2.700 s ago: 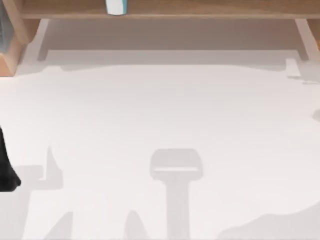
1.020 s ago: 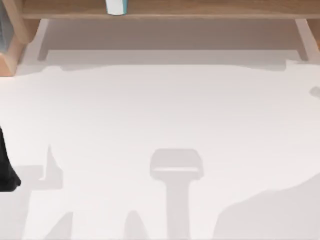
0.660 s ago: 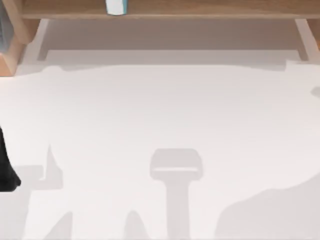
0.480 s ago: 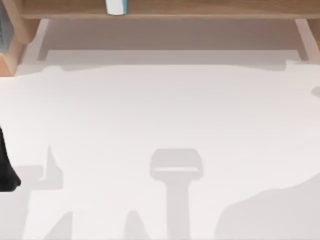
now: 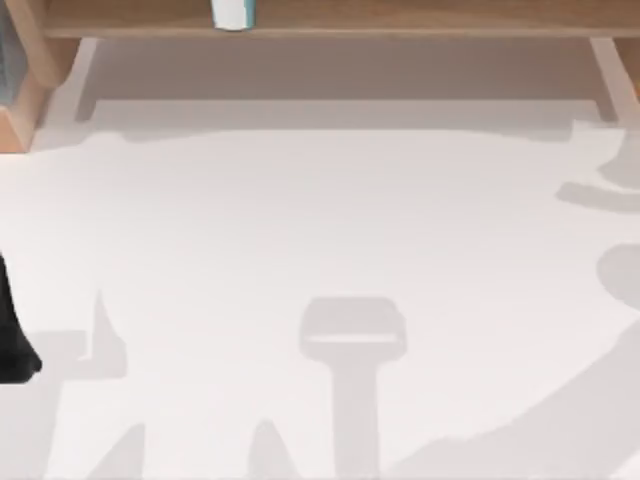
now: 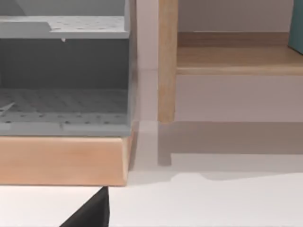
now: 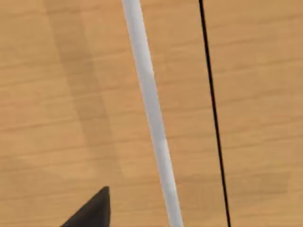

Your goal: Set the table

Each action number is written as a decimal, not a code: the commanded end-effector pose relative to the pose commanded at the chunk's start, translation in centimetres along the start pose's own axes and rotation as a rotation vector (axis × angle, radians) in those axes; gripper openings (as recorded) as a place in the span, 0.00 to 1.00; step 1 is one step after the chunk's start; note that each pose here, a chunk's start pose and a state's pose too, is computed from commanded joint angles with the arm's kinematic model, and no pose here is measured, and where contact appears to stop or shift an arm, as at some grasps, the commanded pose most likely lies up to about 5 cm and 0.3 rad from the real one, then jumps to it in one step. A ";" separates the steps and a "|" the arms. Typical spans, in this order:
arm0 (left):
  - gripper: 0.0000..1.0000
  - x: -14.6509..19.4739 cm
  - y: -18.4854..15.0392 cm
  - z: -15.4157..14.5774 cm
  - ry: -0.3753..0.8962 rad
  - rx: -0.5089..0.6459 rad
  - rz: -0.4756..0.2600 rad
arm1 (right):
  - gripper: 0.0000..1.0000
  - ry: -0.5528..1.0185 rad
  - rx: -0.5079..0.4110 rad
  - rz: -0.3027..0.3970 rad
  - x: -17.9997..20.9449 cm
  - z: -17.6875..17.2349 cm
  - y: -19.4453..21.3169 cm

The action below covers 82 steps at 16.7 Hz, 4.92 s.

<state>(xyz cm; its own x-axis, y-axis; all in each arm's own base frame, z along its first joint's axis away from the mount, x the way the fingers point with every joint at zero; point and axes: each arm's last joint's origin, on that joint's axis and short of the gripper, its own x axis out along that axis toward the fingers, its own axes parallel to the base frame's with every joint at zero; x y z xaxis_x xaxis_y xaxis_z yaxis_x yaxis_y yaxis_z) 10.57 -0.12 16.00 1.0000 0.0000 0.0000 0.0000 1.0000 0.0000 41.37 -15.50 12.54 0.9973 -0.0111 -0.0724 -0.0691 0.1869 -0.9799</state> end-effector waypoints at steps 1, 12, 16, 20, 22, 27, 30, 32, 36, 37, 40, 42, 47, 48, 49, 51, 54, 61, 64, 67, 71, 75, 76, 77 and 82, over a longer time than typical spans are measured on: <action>1.00 0.0 0.0 0.0 0.000 0.000 0.000 | 1.00 -0.002 0.046 0.000 -0.9 1.2 -1.4; 1.00 0.0 0.0 0.0 0.000 0.000 0.000 | 1.00 -0.073 0.763 -0.135 -23.4 14.6 -10.6; 1.00 0.0 0.0 0.0 0.000 0.000 0.000 | 1.00 -0.107 1.053 -0.132 -29.3 15.5 -6.0; 1.00 0.0 0.0 0.0 0.000 0.000 0.000 | 1.00 -0.094 1.280 -0.079 -31.0 15.2 -0.9; 1.00 0.0 0.0 0.0 0.000 0.000 0.000 | 1.00 -0.078 1.351 -0.054 -31.1 15.1 0.8; 1.00 0.0 0.0 0.0 0.000 0.000 0.000 | 1.00 -0.068 1.382 -0.041 -31.1 15.0 1.6; 1.00 0.0 0.0 0.0 0.000 0.000 0.000 | 1.00 -0.068 1.382 -0.041 -31.1 15.0 1.6; 1.00 0.0 0.0 0.9 -0.014 0.000 0.005 | 1.00 -0.068 1.382 -0.041 -31.1 15.0 1.6; 1.00 0.9 -0.4 5.2 -0.067 -0.005 0.013 | 1.00 -0.068 1.382 -0.041 -31.1 15.0 1.6; 1.00 1.4 -0.6 6.6 -0.078 -0.008 0.013 | 1.00 -0.068 1.382 -0.041 -31.1 15.0 1.6; 1.00 4.7 -1.6 10.7 -0.087 -0.019 0.006 | 1.00 -0.068 1.382 -0.041 -31.1 15.0 1.6; 1.00 8.2 -2.9 12.8 -0.079 -0.025 -0.001 | 1.00 -0.068 1.382 -0.041 -31.1 15.0 1.6; 1.00 19.3 -8.6 13.0 -0.031 -0.024 -0.015 | 1.00 -0.068 1.382 -0.041 -31.1 15.0 1.6; 1.00 21.3 -9.9 12.2 -0.022 -0.021 -0.017 | 1.00 -0.068 1.382 -0.041 -31.1 15.0 1.6; 1.00 23.2 -11.3 11.2 -0.014 -0.019 -0.018 | 1.00 -0.068 1.382 -0.041 -31.1 15.0 1.6; 1.00 26.3 -13.9 9.0 -0.005 -0.014 -0.019 | 1.00 -0.068 1.382 -0.041 -31.1 15.0 1.6; 1.00 29.1 -16.9 6.1 -0.005 -0.012 -0.018 | 1.00 -0.068 1.382 -0.041 -31.1 15.0 1.6; 1.00 30.4 -18.5 4.4 -0.011 -0.013 -0.017 | 1.00 -0.068 1.382 -0.041 -31.1 15.0 1.6; 1.00 30.7 -18.4 4.4 -0.010 -0.013 -0.016 | 1.00 -0.068 1.382 -0.041 -31.1 15.0 1.6; 1.00 31.8 -18.5 4.4 -0.011 -0.013 -0.017 | 1.00 -0.068 1.382 -0.041 -31.1 15.0 1.6; 1.00 32.4 -18.5 4.4 -0.011 -0.013 -0.017 | 1.00 -0.068 1.382 -0.041 -31.1 15.0 1.6; 0.85 32.4 -18.5 4.4 -0.011 -0.013 -0.017 | 1.00 -0.068 1.382 -0.041 -31.1 15.0 1.6; 0.77 32.4 -18.5 4.4 -0.011 -0.013 -0.017 | 1.00 -0.068 1.382 -0.041 -31.1 15.0 1.6; 0.70 32.4 -18.5 4.4 -0.011 -0.013 -0.017 | 1.00 -0.068 1.382 -0.041 -31.1 15.0 1.6; 0.32 32.4 -18.5 4.4 -0.011 -0.013 -0.017 | 1.00 -0.068 1.382 -0.041 -31.1 15.0 1.6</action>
<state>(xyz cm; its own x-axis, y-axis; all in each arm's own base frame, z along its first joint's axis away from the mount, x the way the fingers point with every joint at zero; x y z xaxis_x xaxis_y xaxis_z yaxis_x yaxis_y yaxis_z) 43.00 -18.66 20.41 0.9998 -0.0172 0.0111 0.0174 0.9998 -0.0129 10.57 -0.12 16.00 1.0000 0.0000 0.0000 0.0000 1.0000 0.0000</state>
